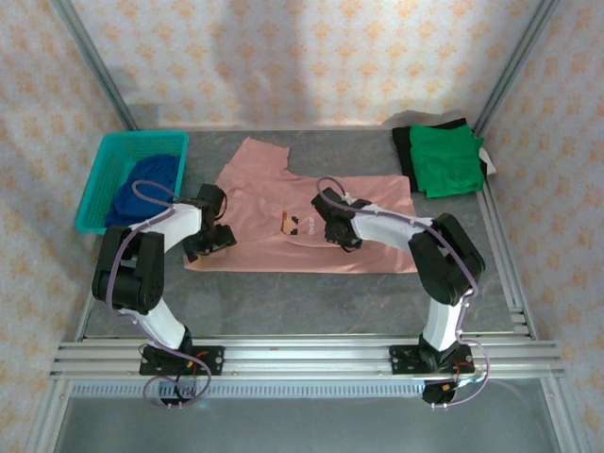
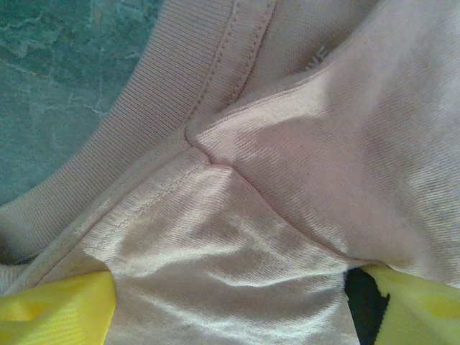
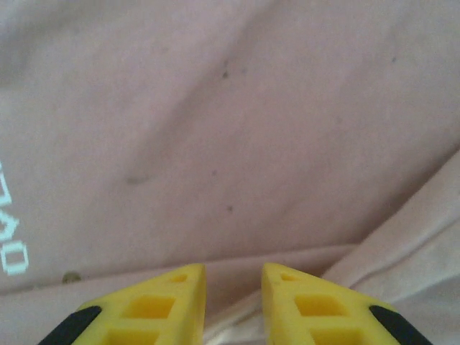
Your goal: Fold and stack the t-shirts
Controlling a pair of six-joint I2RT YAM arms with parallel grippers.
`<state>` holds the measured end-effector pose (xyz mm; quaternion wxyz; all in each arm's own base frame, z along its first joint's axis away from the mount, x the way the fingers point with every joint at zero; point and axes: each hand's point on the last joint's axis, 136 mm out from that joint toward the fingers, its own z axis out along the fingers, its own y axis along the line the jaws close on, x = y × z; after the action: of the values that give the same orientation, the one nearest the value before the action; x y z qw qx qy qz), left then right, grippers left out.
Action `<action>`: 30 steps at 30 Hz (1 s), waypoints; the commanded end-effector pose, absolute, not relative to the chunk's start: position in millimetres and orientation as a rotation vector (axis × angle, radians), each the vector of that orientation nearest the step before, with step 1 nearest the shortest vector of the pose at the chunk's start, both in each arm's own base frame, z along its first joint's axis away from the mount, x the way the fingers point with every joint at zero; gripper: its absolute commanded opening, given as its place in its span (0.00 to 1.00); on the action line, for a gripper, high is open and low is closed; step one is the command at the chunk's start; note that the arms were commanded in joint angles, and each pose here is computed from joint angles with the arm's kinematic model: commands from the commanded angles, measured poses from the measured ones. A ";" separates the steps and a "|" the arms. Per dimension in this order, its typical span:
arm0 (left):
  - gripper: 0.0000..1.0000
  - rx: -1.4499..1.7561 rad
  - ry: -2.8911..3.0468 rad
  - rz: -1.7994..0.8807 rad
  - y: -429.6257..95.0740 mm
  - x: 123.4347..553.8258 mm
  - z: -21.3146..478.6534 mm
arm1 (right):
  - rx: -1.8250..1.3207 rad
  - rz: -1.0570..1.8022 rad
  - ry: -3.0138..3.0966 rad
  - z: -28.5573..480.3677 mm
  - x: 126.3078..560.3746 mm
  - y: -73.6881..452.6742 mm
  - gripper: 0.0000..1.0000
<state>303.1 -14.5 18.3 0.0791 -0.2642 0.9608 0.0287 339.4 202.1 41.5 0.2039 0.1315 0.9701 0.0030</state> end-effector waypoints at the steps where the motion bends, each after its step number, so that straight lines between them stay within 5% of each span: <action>1: 0.85 -0.759 2.894 0.174 -6.0 299.0 19.7 | 0.331 -0.079 2.672 50.9 354.4 192.9 0.27; 6: 0.85 -0.753 2.894 0.183 -4.0 296.9 22.5 | 0.270 0.021 2.654 72.4 360.1 205.0 0.24; 12: 0.85 -0.755 2.884 0.167 -4.1 296.1 27.2 | 0.077 0.346 2.685 63.0 310.9 268.2 0.24; 30: 0.85 -0.730 2.902 0.191 0.3 291.7 25.3 | 0.123 0.094 2.824 16.4 346.2 247.4 0.19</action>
<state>300.0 -11.6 19.5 0.0755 -0.2523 0.9640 0.0374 342.0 259.2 25.1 0.1747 0.0419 0.9819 0.0606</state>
